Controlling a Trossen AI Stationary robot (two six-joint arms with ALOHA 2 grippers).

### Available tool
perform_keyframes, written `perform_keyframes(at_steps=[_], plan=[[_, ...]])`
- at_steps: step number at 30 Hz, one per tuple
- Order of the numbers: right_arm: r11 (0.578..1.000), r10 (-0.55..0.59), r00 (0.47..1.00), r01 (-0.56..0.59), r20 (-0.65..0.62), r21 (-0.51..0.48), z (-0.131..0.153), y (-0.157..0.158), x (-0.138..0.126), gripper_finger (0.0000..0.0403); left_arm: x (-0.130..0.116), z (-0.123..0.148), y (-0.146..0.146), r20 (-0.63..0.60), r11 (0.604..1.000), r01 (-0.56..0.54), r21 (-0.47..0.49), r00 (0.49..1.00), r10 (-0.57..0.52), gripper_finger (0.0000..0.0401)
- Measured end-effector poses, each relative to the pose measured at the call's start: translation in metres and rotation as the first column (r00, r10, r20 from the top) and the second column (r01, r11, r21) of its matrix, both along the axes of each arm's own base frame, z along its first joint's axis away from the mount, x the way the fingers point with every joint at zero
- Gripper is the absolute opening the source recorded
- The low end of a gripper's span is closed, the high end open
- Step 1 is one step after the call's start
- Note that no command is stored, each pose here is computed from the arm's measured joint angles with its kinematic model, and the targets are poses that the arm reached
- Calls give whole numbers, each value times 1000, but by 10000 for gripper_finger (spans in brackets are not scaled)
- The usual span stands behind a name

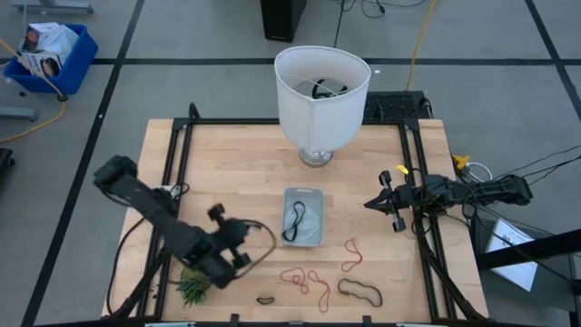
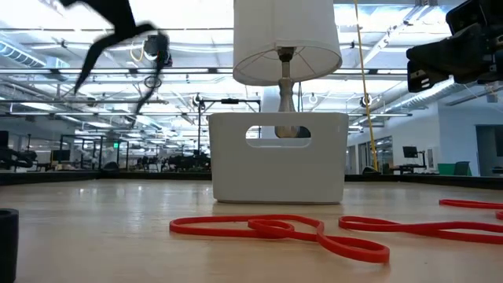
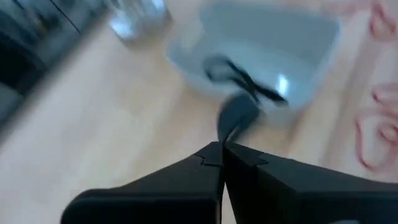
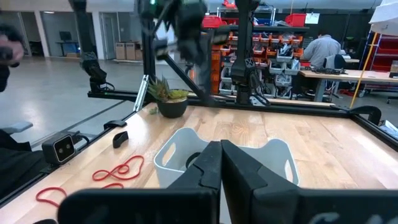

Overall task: Pick and place rubber bands into bin
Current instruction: Put the black rubber band into the gray bin

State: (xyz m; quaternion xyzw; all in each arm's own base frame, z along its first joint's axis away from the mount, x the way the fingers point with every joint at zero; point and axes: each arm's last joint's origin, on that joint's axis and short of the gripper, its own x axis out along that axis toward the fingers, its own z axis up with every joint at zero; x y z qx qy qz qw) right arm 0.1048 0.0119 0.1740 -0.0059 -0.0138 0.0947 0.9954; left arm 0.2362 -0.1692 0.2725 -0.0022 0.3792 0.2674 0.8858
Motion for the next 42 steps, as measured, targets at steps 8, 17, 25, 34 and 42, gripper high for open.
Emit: perform_keyframes(at_steps=[8,17,25,34,42], plan=[[1000,0,1000,0,1,-7,0,0,0,1,-51,30,24,245,991,2,135,969,-36,4],[1000,-4,1000,4,4,-19,0,0,0,1,-74,-17,46,360,970,-61,233,933,-28,4],[999,-5,1000,5,4,-34,0,0,0,1,-92,-79,63,462,986,-91,143,887,15,3],[999,-5,1000,5,-3,-34,-1,0,0,1,-83,-80,60,511,992,-32,126,859,-37,2],[999,-5,1000,4,-3,-34,-1,0,0,1,-47,-41,61,621,979,111,168,759,-193,2]])
